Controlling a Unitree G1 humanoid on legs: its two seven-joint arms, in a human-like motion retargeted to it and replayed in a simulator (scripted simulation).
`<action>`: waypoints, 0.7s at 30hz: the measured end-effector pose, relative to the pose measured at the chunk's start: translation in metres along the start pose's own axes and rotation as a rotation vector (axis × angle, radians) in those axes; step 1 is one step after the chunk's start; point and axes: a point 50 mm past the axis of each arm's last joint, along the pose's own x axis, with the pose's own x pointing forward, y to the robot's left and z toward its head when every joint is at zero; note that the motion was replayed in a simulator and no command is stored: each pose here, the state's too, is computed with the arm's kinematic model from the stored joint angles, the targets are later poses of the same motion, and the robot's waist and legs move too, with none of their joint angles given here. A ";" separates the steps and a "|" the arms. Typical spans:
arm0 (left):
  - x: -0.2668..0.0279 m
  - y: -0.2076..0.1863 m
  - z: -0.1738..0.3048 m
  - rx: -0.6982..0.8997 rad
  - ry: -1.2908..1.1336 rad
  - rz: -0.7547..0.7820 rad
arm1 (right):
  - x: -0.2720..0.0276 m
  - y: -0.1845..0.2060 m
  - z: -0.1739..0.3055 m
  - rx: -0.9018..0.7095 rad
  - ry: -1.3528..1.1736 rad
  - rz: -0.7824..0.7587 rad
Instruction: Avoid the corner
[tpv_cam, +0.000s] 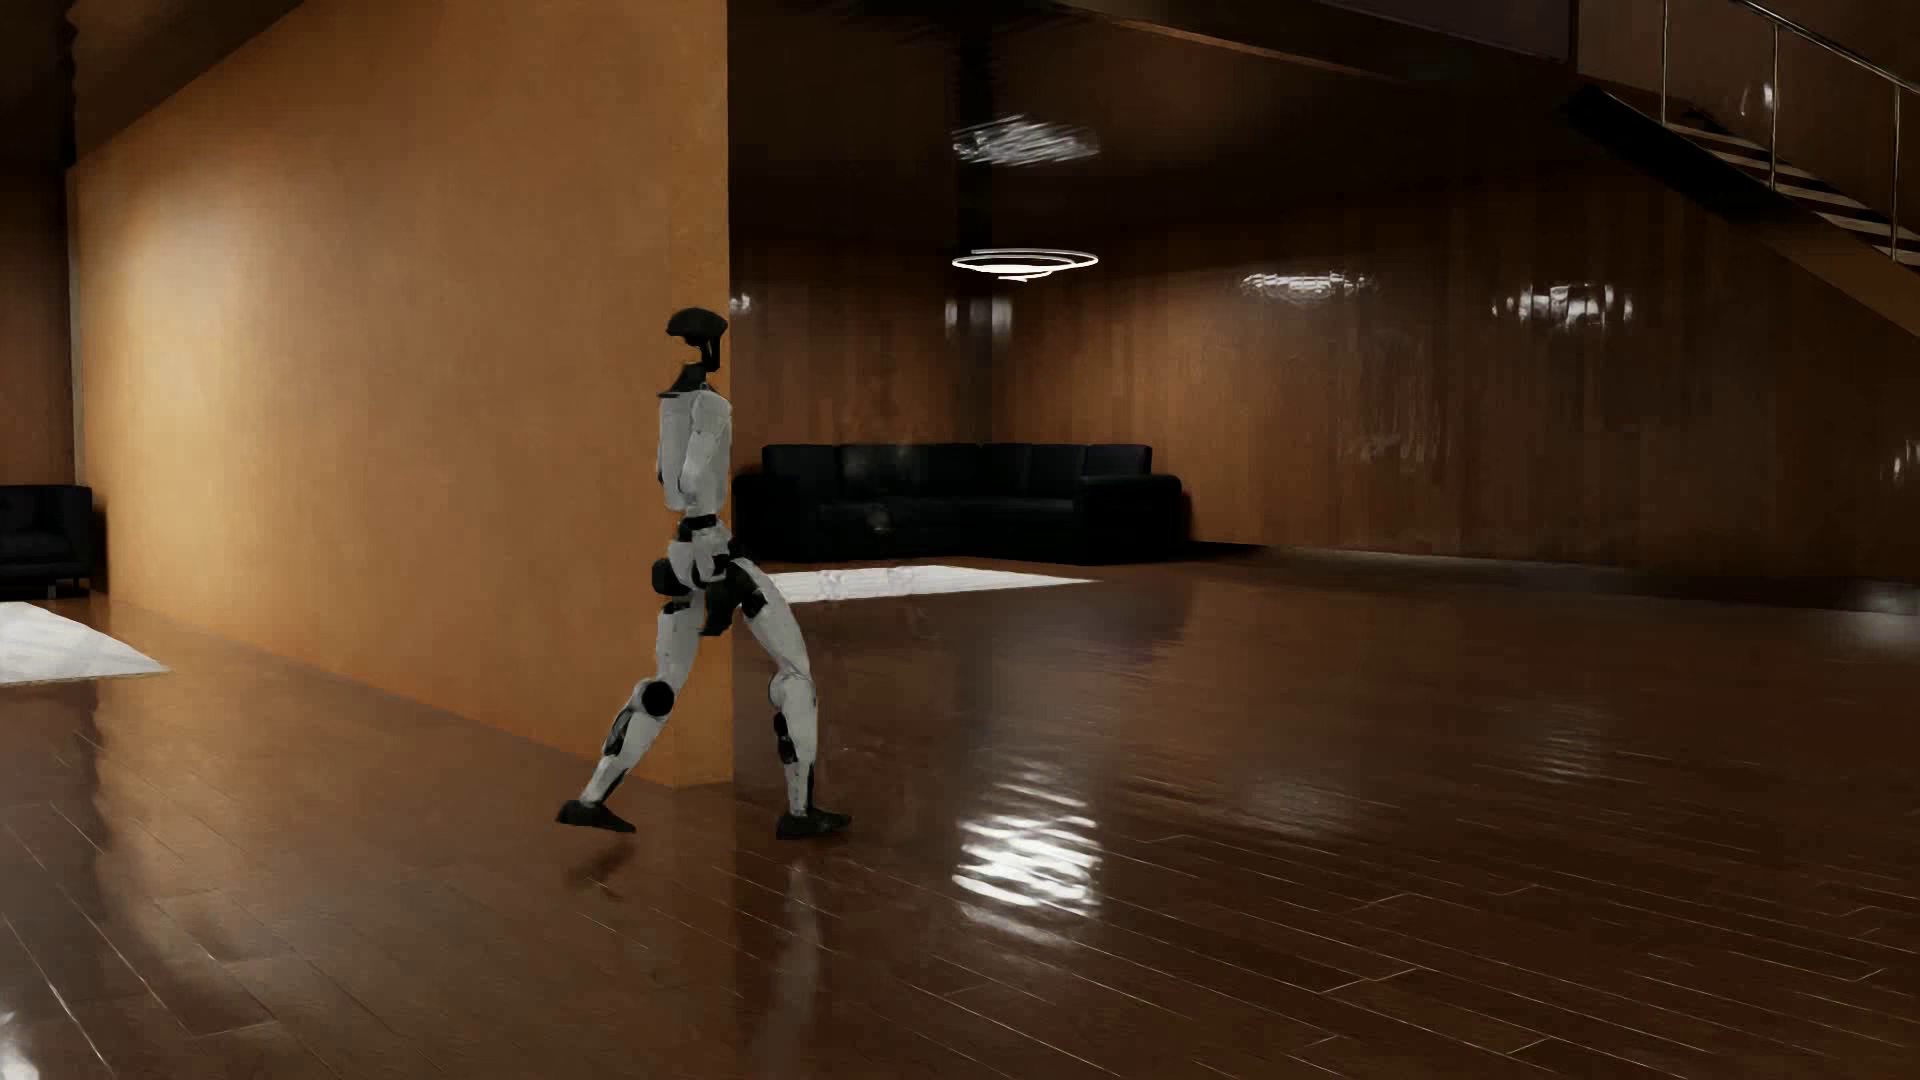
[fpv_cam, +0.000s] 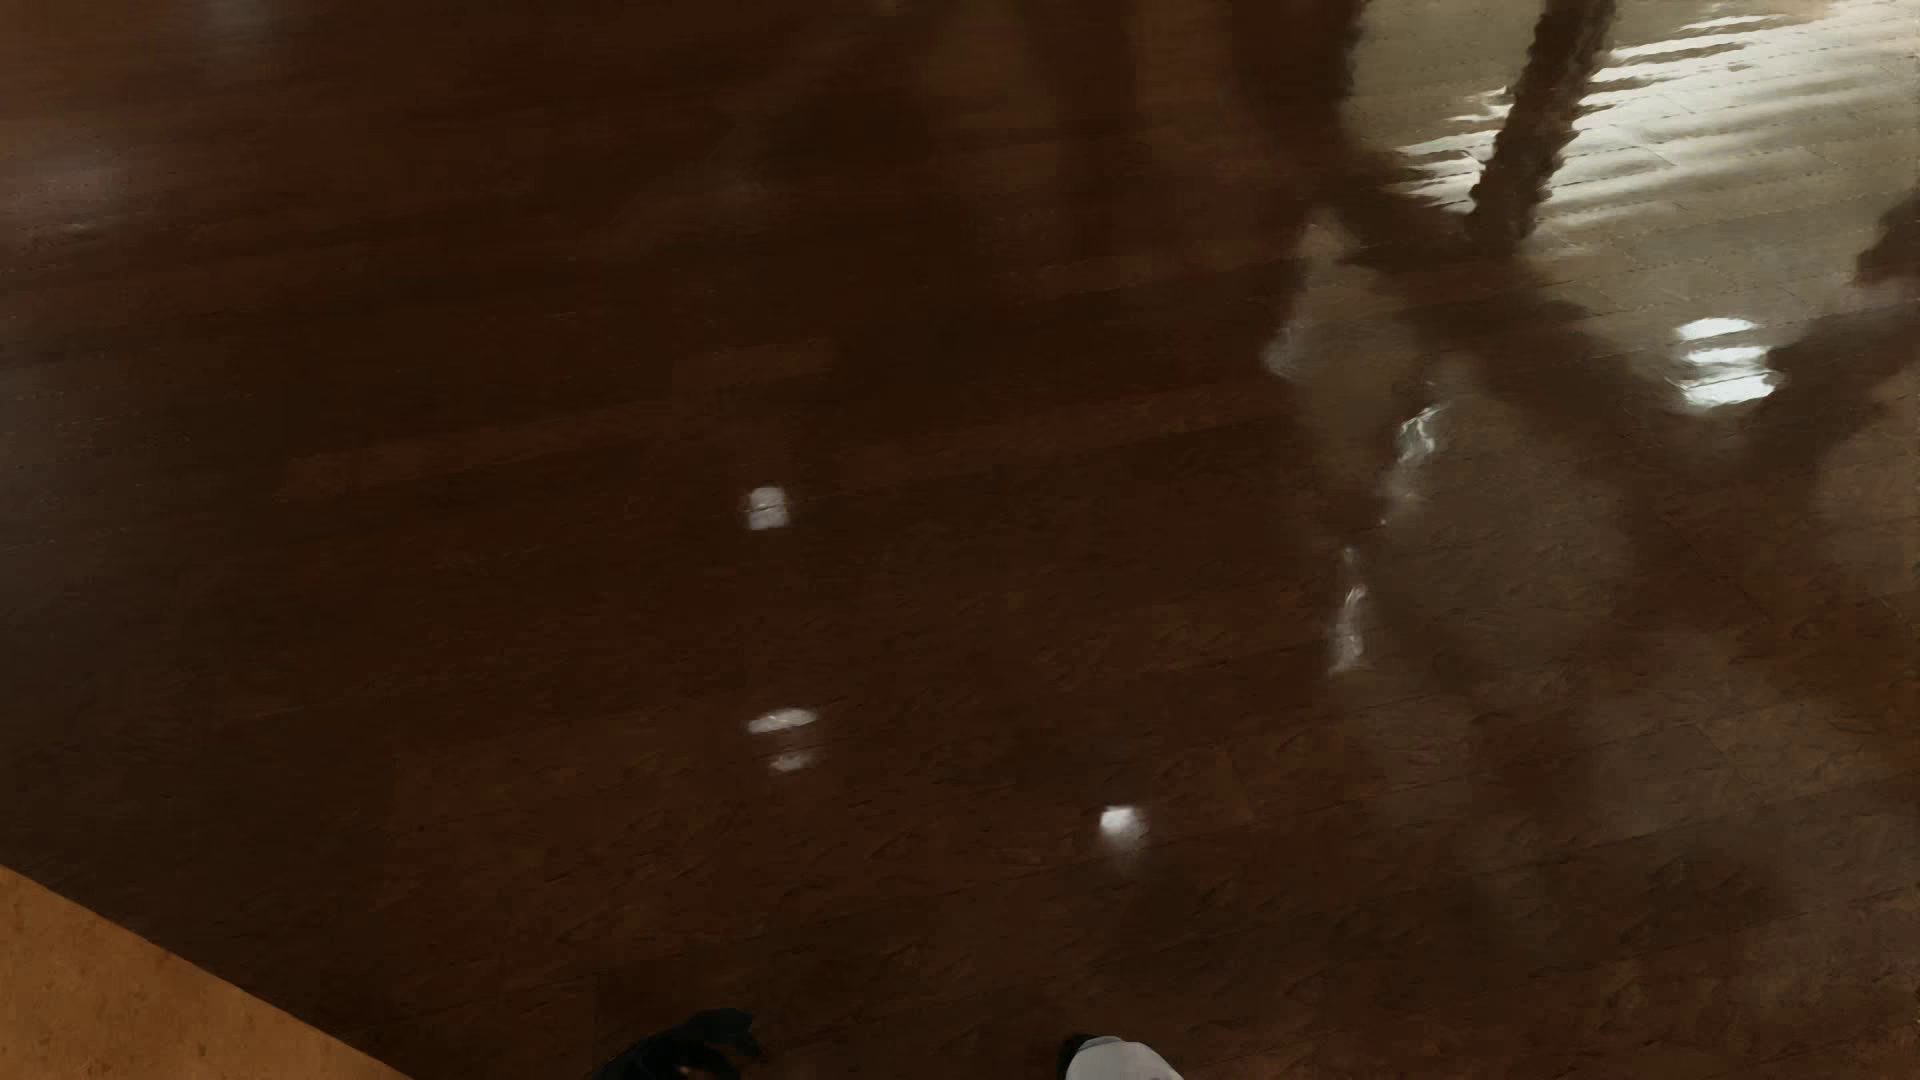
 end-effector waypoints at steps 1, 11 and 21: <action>-0.003 0.007 0.000 -0.043 -0.012 0.034 | 0.000 0.000 -0.001 -0.019 0.008 0.005; -0.045 -0.097 -0.088 -0.097 0.323 -0.217 | 0.000 -0.033 0.081 0.003 -0.280 -0.084; -0.068 -0.101 -0.117 -0.074 0.419 -0.240 | 0.002 -0.030 0.033 0.126 -0.116 -0.105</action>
